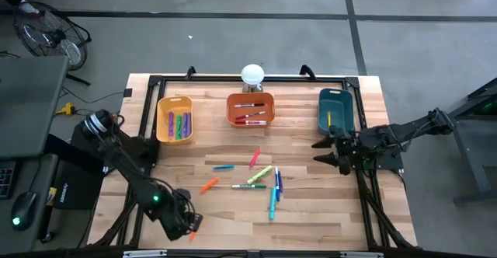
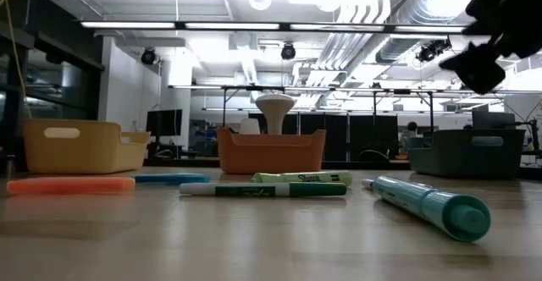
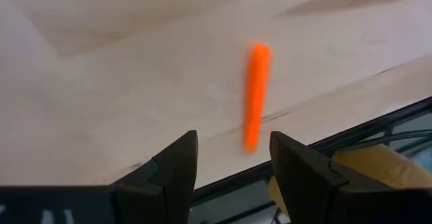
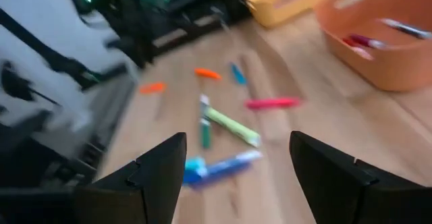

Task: Pick & Place Markers
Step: Put the bottom orange pen into the blue bin

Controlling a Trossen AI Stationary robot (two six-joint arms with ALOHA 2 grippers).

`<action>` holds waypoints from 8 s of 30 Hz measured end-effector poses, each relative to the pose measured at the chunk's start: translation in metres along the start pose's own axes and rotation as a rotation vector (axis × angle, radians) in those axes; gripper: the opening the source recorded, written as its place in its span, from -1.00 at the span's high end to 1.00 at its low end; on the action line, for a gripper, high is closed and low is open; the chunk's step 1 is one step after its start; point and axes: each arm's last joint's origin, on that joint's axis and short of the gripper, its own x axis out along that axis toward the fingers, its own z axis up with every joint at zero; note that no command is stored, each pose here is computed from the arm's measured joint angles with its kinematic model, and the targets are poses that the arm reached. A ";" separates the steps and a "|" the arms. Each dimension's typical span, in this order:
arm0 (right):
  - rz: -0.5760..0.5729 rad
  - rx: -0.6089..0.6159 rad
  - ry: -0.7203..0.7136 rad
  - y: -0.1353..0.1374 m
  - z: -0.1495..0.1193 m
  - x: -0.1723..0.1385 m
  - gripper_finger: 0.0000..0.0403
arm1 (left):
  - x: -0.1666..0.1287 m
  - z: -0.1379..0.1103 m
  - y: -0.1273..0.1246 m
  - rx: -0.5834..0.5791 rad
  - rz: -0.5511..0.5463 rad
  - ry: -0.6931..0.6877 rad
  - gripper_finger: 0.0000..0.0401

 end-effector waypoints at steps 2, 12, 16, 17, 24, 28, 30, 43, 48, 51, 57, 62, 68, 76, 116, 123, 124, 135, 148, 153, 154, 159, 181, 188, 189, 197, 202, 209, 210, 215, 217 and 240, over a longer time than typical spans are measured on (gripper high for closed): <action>0.036 0.003 -0.042 0.003 0.004 0.000 -0.25 | 0.003 -0.005 -0.008 -0.009 0.018 -0.013 0.09; 0.112 0.082 -0.169 0.010 0.017 -0.002 -0.25 | 0.041 -0.011 -0.045 -0.063 0.155 0.004 0.09; 0.130 0.086 -0.162 0.010 0.017 -0.002 -0.25 | 0.048 -0.007 -0.053 -0.069 0.187 0.019 0.09; 0.141 0.085 -0.155 0.011 0.017 -0.002 -0.25 | 0.049 -0.006 -0.053 -0.072 0.198 0.023 0.09; 0.233 0.076 -0.101 0.013 0.015 -0.003 -0.25 | 0.061 0.001 -0.051 -0.083 0.264 0.012 0.09; 0.277 0.080 -0.074 0.015 0.015 -0.003 -0.25 | 0.072 0.001 -0.050 -0.048 0.291 0.030 0.10; 0.288 0.086 -0.068 0.015 0.015 -0.003 -0.25 | 0.077 0.000 -0.048 -0.016 0.297 0.020 0.10; 0.305 0.076 -0.062 0.015 0.015 -0.003 -0.25 | 0.094 0.004 -0.048 0.051 0.308 0.034 0.47; 0.302 0.074 -0.061 0.015 0.014 -0.003 -0.25 | 0.095 0.003 -0.048 0.059 0.301 0.025 0.85; 0.302 0.082 -0.060 0.015 0.014 -0.003 -0.25 | 0.095 0.004 -0.048 0.061 0.296 0.014 0.87; 0.297 0.122 -0.043 0.015 0.013 -0.003 -0.25 | 0.095 0.004 -0.048 0.067 0.283 -0.025 0.87; 0.296 0.120 -0.043 0.015 0.013 -0.003 -0.25 | 0.093 0.004 -0.048 0.095 0.281 -0.018 0.87; 0.297 0.116 -0.044 0.015 0.013 -0.003 -0.25 | 0.078 0.000 -0.055 0.144 0.306 -0.081 0.87; 0.293 0.089 -0.048 0.015 0.013 -0.003 -0.25 | 0.059 -0.002 -0.067 0.213 0.332 -0.209 0.87; 0.140 -0.059 -0.383 0.014 0.042 0.035 -0.25 | -0.120 0.176 -0.244 0.888 -0.068 -1.015 0.87; 0.155 -0.058 -0.433 0.011 0.049 0.042 -0.25 | -0.126 0.189 -0.248 0.914 -0.114 -1.022 0.87; 0.158 -0.058 -0.436 0.010 0.049 0.043 -0.25 | -0.127 0.190 -0.249 0.921 -0.120 -1.027 0.87; 0.177 -0.073 -0.477 0.010 0.062 0.057 -0.25 | -0.132 0.199 -0.252 0.923 -0.150 -1.049 0.87; 0.189 -0.185 -0.405 0.023 0.086 0.083 -0.25 | -0.131 0.198 -0.252 0.943 -0.146 -1.048 0.87; 0.190 -0.170 -0.376 0.022 0.084 0.083 -0.25 | -0.131 0.199 -0.252 0.942 -0.147 -1.050 0.87; 0.193 -0.171 -0.374 0.022 0.084 0.083 -0.25 | -0.131 0.199 -0.252 0.940 -0.146 -1.053 0.87; 0.190 -0.166 -0.359 0.022 0.083 0.083 -0.25 | -0.131 0.199 -0.252 0.935 -0.135 -1.067 0.87; 0.120 -0.241 -0.309 0.021 0.083 0.058 0.77 | -0.133 0.199 -0.254 0.918 -0.153 -1.081 0.87; 0.129 -0.235 -0.311 0.022 0.083 0.058 0.81 | -0.133 0.199 -0.253 0.914 -0.160 -1.075 0.87; 0.129 -0.235 -0.312 0.022 0.083 0.058 0.81 | -0.133 0.199 -0.253 0.915 -0.160 -1.075 0.87; 0.130 -0.228 -0.313 0.022 0.083 0.058 0.81 | -0.133 0.199 -0.253 0.932 -0.146 -1.073 0.45; 0.091 -0.225 -0.327 0.020 0.084 0.058 0.81 | -0.132 0.199 -0.252 0.975 -0.113 -1.076 0.19; 0.019 -0.196 -0.308 0.008 0.086 0.058 0.81 | -0.136 0.199 -0.239 0.987 0.045 -1.068 0.08; 0.003 -0.190 -0.306 0.006 0.086 0.058 0.81 | -0.140 0.198 -0.235 0.976 0.069 -1.060 0.08; -0.088 -0.132 -0.281 -0.009 0.088 0.056 0.81 | -0.152 0.196 -0.213 0.875 0.211 -1.053 0.08; -0.140 -0.110 -0.259 -0.016 0.087 0.054 0.81 | -0.157 0.195 -0.209 0.836 0.242 -1.082 0.08; -1.102 0.459 0.142 -0.093 0.137 -0.009 0.81 | -0.142 0.259 -0.122 0.818 0.417 -1.037 0.07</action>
